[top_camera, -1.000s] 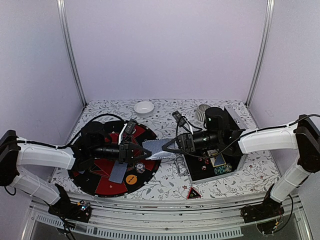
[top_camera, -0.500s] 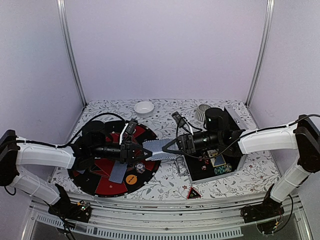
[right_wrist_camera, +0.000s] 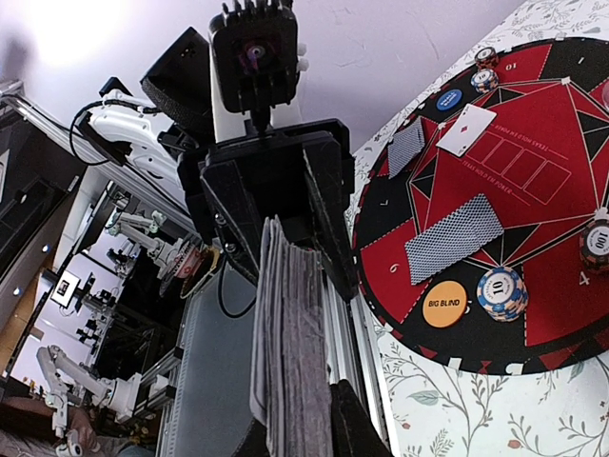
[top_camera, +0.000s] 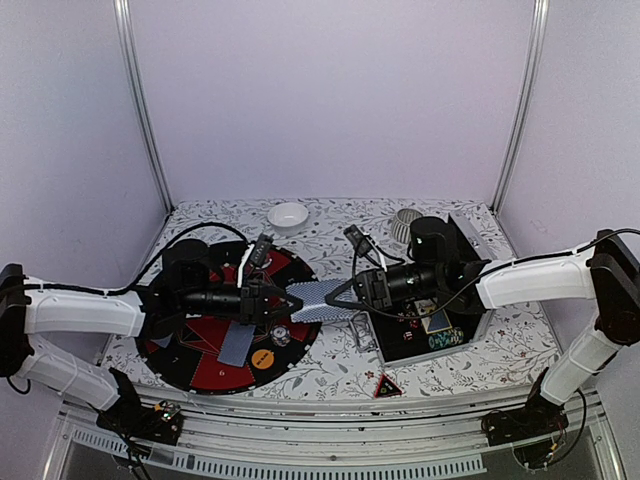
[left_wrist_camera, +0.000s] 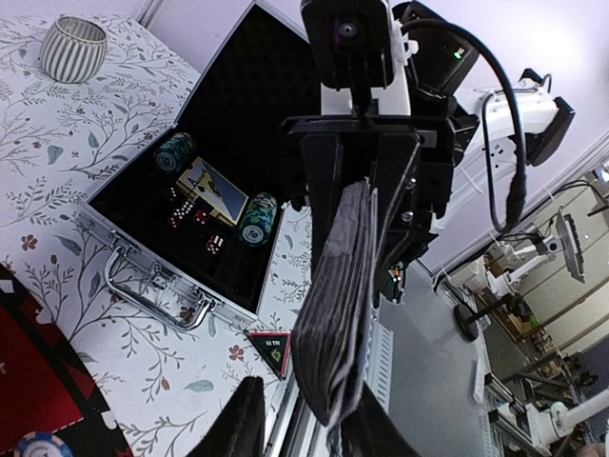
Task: Distribute texas hold em gaming equipment
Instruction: Pass from the right arm to the left
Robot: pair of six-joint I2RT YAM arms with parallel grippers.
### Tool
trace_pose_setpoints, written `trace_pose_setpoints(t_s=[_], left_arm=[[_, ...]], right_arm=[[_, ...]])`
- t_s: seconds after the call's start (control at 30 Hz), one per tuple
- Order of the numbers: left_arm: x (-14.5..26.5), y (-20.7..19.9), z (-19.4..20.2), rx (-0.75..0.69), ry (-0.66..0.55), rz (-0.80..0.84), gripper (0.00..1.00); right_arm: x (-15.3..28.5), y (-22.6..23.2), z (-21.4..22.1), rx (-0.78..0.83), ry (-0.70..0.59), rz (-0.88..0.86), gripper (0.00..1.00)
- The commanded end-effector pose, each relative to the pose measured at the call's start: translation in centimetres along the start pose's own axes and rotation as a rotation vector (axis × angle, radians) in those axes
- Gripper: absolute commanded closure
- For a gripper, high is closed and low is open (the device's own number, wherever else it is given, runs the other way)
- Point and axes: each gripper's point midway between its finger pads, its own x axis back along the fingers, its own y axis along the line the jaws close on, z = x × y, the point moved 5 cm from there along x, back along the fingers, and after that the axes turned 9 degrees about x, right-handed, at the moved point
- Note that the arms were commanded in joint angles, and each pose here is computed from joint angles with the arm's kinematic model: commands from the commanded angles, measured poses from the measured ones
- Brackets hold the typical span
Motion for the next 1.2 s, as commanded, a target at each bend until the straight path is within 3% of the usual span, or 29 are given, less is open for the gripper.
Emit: trace_pose_setpoints(t_s=[0.0, 0.13, 0.47, 0.57, 0.63, 0.7, 0.8, 0.97, 1.1, 1.17], left_arm=[[0.0, -0.5, -0.3, -0.016, -0.005, -0.011, 0.70], [0.1, -0.5, -0.2, -0.013, -0.001, -0.011, 0.73], [0.4, -1.0, -0.3, -0.017, -0.008, 0.007, 1.00], [0.5, -1.2, -0.2, -0.019, -0.005, 0.017, 1.00], [0.5, -1.3, -0.3, -0.035, -0.003, 0.017, 0.83], [0.7, -1.2, -0.5, -0.071, 0.009, -0.028, 0.57], [1.7, -1.4, -1.8, -0.188, 0.006, -0.165, 0.46], [2.7, -4.9, -3.7, -0.528, 0.002, -0.299, 0.34], [1.1, -7.1, -2.9, -0.880, 0.088, -0.396, 0.02], [0.0, -7.0, -2.7, -1.025, 0.144, -0.469, 0.02]], right_arm=[[0.3, 0.8, -0.2, 0.023, -0.009, -0.020, 0.85], [0.4, 0.9, -0.2, 0.020, -0.010, -0.019, 0.84], [0.4, 0.8, 0.0, 0.015, -0.006, -0.020, 0.82], [0.4, 0.8, -0.1, 0.015, -0.008, -0.017, 0.87], [0.4, 0.8, -0.2, 0.011, -0.011, -0.009, 0.89], [0.6, 0.7, -0.4, 0.005, -0.017, 0.008, 0.91], [1.3, 0.7, -0.8, 0.002, -0.035, 0.036, 0.92], [1.7, 0.5, -1.0, -0.033, -0.024, 0.069, 0.93], [2.0, 0.7, -1.4, -0.046, -0.021, 0.095, 0.93], [2.1, 0.8, -1.6, -0.045, -0.023, 0.106, 0.93]])
